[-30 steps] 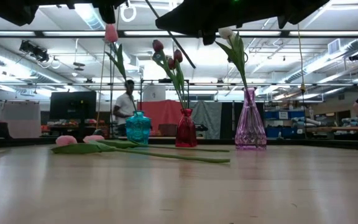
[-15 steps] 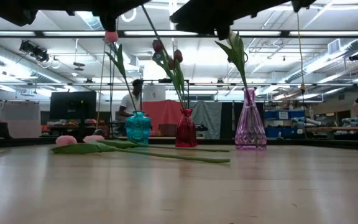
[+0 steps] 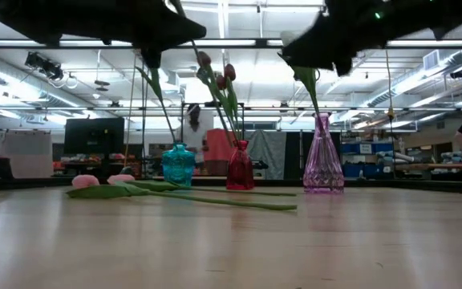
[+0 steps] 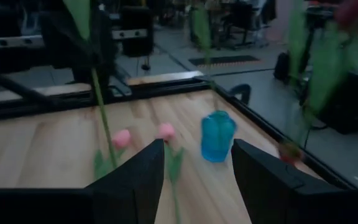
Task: Sort flowers into vase by color
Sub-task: Put the white flower into the pink vase
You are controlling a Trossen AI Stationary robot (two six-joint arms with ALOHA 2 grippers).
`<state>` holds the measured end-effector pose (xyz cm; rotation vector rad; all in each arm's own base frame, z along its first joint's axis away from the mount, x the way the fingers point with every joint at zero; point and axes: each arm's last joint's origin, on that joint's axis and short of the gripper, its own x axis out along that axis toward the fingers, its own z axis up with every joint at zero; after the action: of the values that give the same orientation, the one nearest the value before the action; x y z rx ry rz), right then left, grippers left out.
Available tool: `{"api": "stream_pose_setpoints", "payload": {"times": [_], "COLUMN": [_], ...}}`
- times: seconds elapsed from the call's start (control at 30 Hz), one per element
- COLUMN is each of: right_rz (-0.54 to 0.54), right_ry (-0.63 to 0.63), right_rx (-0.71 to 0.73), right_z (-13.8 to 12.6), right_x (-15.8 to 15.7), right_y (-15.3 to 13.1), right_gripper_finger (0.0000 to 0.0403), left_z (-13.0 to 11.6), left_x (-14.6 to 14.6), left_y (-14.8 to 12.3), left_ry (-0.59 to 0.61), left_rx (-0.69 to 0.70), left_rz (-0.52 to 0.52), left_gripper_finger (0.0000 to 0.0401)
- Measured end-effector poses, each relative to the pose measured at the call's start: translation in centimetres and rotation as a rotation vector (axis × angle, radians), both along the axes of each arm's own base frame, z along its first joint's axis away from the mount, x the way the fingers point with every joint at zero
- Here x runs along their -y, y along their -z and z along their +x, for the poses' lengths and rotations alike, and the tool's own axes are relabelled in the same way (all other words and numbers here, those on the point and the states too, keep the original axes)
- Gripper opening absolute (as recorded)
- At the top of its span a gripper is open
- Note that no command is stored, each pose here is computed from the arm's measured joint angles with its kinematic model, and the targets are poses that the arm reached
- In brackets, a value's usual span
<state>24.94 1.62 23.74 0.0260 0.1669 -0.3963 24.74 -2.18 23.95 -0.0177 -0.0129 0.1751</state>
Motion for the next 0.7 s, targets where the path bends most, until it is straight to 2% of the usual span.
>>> {"api": "stream_pose_setpoints", "payload": {"times": [0.1,0.2,0.33,0.5,0.6,0.7], "right_rz": [0.014,0.000,-0.039,-0.058,-0.039,-0.038], "right_ry": [0.016,0.021,-0.004,-0.007,0.036,0.055], "right_rx": [0.066,0.063,0.080,0.021,-0.009,-0.025], "right_z": [-1.8,-3.1,-4.3,-5.6,-6.6,-7.8], "right_x": [0.8,1.6,1.9,1.7,1.5,1.4], "right_y": [1.1,1.9,1.8,1.7,1.6,1.3], "right_gripper_finger": [0.0197,0.0197,0.0197,0.0197,0.0197,0.0197], "left_z": [0.8,2.5,5.8,10.4,12.2,13.3], "left_x": [-1.1,-2.3,-3.9,-5.7,-6.5,-6.8], "left_y": [0.0,-0.5,-0.7,-1.1,-1.7,-2.9], "left_ry": [-0.041,-0.043,-0.055,-0.067,-0.030,0.060], "left_rx": [-0.011,-0.016,-0.061,-0.071,-0.048,-0.017], "left_rz": [0.002,0.003,0.016,0.060,0.062,0.037], "left_gripper_finger": [0.0004,0.0004,0.0004,0.0004,0.0004,0.0005]}}
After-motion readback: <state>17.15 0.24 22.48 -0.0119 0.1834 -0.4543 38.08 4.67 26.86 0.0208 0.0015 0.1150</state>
